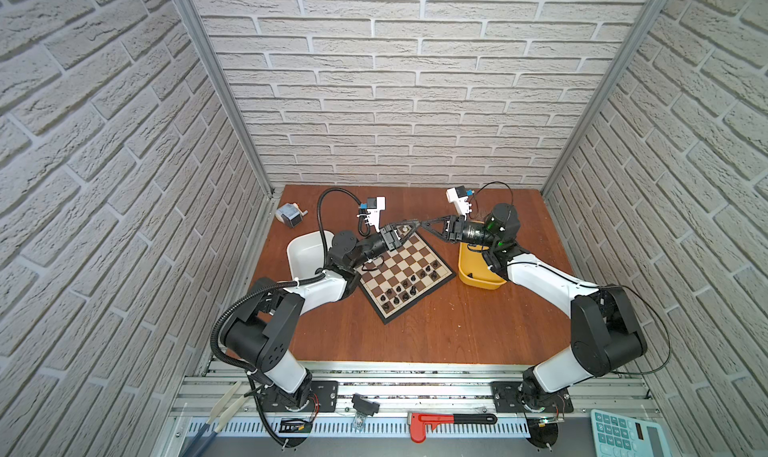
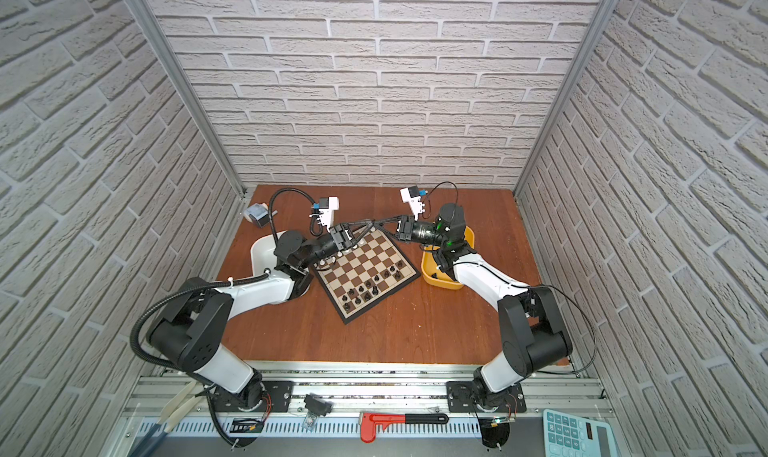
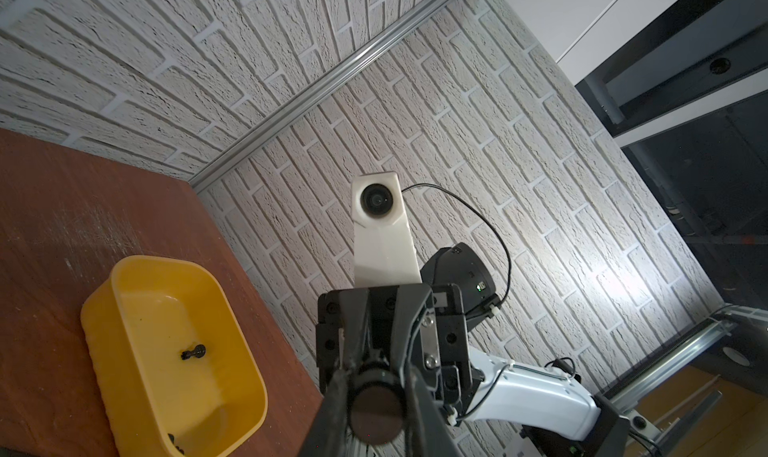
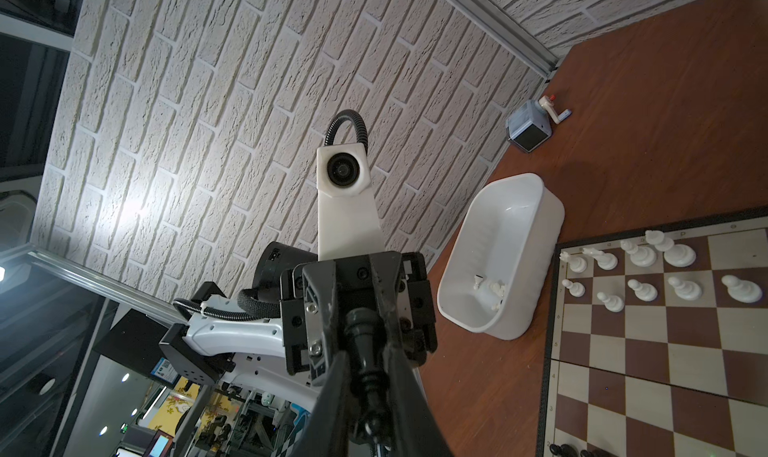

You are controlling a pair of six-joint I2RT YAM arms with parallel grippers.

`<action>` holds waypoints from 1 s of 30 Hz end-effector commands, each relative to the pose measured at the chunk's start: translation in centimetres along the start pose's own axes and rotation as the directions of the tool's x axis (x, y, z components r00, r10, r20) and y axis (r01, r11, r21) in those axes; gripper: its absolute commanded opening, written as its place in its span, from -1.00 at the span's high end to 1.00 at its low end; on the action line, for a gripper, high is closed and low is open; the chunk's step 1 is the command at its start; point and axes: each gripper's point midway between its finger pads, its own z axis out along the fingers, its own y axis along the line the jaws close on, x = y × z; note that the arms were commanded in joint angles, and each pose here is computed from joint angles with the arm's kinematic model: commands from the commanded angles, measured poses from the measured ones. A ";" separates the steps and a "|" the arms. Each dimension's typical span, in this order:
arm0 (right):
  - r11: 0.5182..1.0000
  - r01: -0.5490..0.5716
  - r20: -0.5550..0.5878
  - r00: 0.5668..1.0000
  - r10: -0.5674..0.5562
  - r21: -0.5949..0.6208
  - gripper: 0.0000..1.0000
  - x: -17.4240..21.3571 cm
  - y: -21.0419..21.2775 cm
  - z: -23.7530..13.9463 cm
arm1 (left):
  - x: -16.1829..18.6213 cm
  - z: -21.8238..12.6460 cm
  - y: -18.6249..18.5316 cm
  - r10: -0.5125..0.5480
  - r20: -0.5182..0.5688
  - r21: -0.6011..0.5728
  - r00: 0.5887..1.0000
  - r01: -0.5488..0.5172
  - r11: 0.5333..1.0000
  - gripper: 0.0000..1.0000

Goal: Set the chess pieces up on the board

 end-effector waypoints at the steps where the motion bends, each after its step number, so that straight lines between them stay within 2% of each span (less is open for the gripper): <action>1: 0.998 0.043 -0.002 0.999 -0.043 -0.035 0.69 -0.2 1.1 0.3 | -0.6 0.5 -1.4 0.055 0.010 0.058 0.998 -0.055 0.997 1.00; 5: 0.999 0.041 -0.002 0.999 -0.041 -0.029 0.85 -0.3 1.0 0.4 | -0.5 0.7 -1.2 0.059 0.002 0.052 0.998 -0.059 0.997 1.00; 11: 0.999 0.052 -0.017 0.998 -0.052 -0.003 0.87 -0.2 0.7 0.4 | -0.3 0.7 -1.0 0.072 -0.014 0.040 0.997 -0.071 0.997 0.98; 13: 0.997 0.075 -0.016 0.997 -0.075 0.023 0.87 -0.3 0.6 0.3 | -0.3 0.7 -0.8 0.084 -0.019 0.026 0.996 -0.084 0.996 0.77; 18: 0.985 0.121 -0.022 0.993 -0.119 0.120 0.86 -0.6 -0.1 -0.1 | -1.1 0.7 -0.8 0.161 -0.038 -0.032 0.986 -0.162 0.986 -0.02; 23: 0.969 0.160 -0.042 0.987 -0.155 0.189 0.87 -0.7 -0.3 -0.5 | -2.7 -0.4 -1.1 0.265 -0.038 -0.112 0.963 -0.268 0.957 -0.59; 27: 0.953 0.185 -0.059 0.983 -0.176 0.238 0.87 -0.7 -0.7 -1.0 | -4.4 -2.2 -1.4 0.332 -0.031 -0.184 0.943 -0.332 0.925 -0.91; 30: 0.940 0.197 -0.069 0.980 -0.185 0.278 0.87 -0.7 -1.0 -1.5 | -6.1 -4.4 -1.6 0.375 -0.004 -0.249 0.927 -0.364 0.897 -0.97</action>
